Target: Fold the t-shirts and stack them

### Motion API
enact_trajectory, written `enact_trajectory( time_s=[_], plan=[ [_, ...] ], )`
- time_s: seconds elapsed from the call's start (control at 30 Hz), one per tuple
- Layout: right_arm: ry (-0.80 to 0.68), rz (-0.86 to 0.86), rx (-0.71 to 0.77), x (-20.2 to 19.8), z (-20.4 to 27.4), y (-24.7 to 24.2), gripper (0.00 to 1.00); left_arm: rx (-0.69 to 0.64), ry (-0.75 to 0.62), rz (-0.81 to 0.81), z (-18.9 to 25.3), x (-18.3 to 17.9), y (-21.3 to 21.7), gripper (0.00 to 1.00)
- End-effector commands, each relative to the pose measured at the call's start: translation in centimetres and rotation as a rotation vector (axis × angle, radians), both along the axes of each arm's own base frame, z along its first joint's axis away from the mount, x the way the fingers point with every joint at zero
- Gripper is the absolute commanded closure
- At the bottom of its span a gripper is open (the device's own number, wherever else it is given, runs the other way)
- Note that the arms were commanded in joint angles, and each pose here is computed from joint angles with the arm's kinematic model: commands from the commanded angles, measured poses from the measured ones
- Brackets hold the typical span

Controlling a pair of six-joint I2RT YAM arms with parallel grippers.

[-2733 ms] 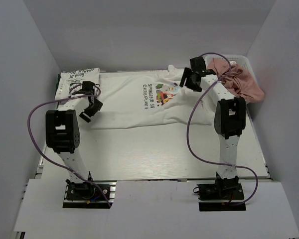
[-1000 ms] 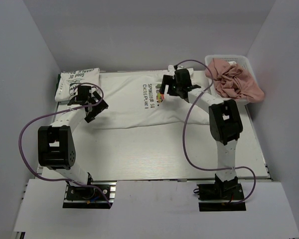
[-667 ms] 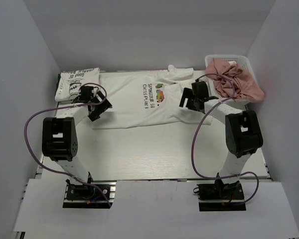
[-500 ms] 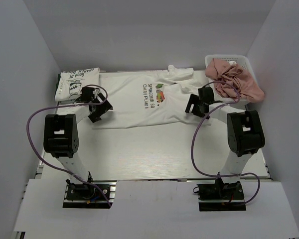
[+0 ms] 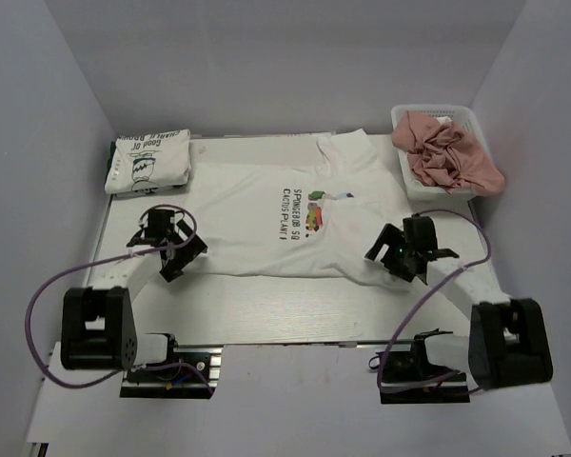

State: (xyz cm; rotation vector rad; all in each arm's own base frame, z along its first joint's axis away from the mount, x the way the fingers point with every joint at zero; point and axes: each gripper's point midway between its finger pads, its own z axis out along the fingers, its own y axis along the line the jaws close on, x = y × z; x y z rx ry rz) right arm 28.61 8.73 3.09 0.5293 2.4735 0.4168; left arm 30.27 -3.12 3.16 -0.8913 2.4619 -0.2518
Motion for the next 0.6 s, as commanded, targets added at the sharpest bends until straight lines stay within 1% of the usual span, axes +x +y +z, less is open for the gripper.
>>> enact_trajectory(
  time_s=[0.0, 0.07, 0.1, 0.13, 0.17, 0.2, 0.23, 0.27, 0.33, 0.37, 0.4, 0.43, 0.47, 0.5, 0.53, 0.57],
  plan=[
    [0.308, -0.074, -0.015, -9.8, -2.7, -1.5, 0.10, 0.030, 0.107, 0.087, -0.5, -5.9, 1.0, 0.00],
    [0.314, -0.085, -0.010, -11.0, -2.3, -1.7, 0.10, 0.010, 0.108, 0.105, 0.0, -7.5, 0.8, 0.00],
    [0.284, -0.085, -0.002, -11.7, -1.0, -1.8, 0.10, 0.007, 0.061, 0.105, 1.1, -8.0, 0.8, 0.00],
    [0.256, -0.084, 0.005, -11.5, -0.1, -1.7, 0.10, -0.002, 0.065, 0.100, 1.6, -8.9, 0.6, 0.00],
    [0.227, -0.093, -0.020, -11.3, 0.3, -2.2, 0.10, -0.027, 0.033, 0.111, 2.1, -8.9, 0.3, 0.00],
    [0.164, -0.093, -0.016, -11.0, 1.5, -2.3, 0.10, -0.072, -0.054, 0.073, 3.7, -8.4, -0.6, 0.00],
    [0.106, -0.084, -0.014, -9.9, 3.2, -2.3, 0.10, -0.074, -0.082, 0.071, 4.2, -8.3, -0.6, 0.00],
    [0.068, -0.057, -0.030, -9.6, 4.0, -2.4, 0.10, -0.085, -0.141, 0.064, 6.0, -7.3, -0.8, 0.00],
    [0.020, -0.048, -0.041, -8.4, 5.9, -2.4, 0.10, -0.059, -0.209, 0.073, 7.7, -6.1, -0.3, 0.00],
    [-0.005, -0.016, -0.065, -7.9, 6.5, -2.5, 0.10, -0.043, -0.244, 0.074, 9.0, -5.2, 0.0, 0.00],
    [-0.014, -0.010, -0.069, -7.6, 6.7, -2.5, 0.10, -0.015, -0.259, 0.079, 9.5, -4.6, 0.5, 0.00],
    [-0.067, 0.034, -0.054, -6.5, 7.5, -1.7, 0.10, -0.017, -0.290, 0.079, 10.2, -3.6, 0.5, 0.00],
    [-0.087, 0.042, -0.044, -6.0, 8.0, -1.5, 0.10, -0.009, -0.284, 0.070, 10.3, -2.5, 0.5, 0.00],
    [-0.106, 0.065, -0.049, -5.6, 8.3, -1.3, 0.10, -0.027, -0.288, 0.043, 10.3, -1.8, 0.0, 0.00],
    [-0.147, 0.116, 0.009, -4.7, 9.0, 0.2, 0.10, -0.041, -0.285, 0.031, 9.9, -1.2, -0.4, 0.00],
    [-0.156, 0.127, 0.016, -4.4, 9.0, 0.5, 0.10, -0.078, -0.330, 0.001, 10.7, 0.4, -1.2, 0.00]
  ],
)
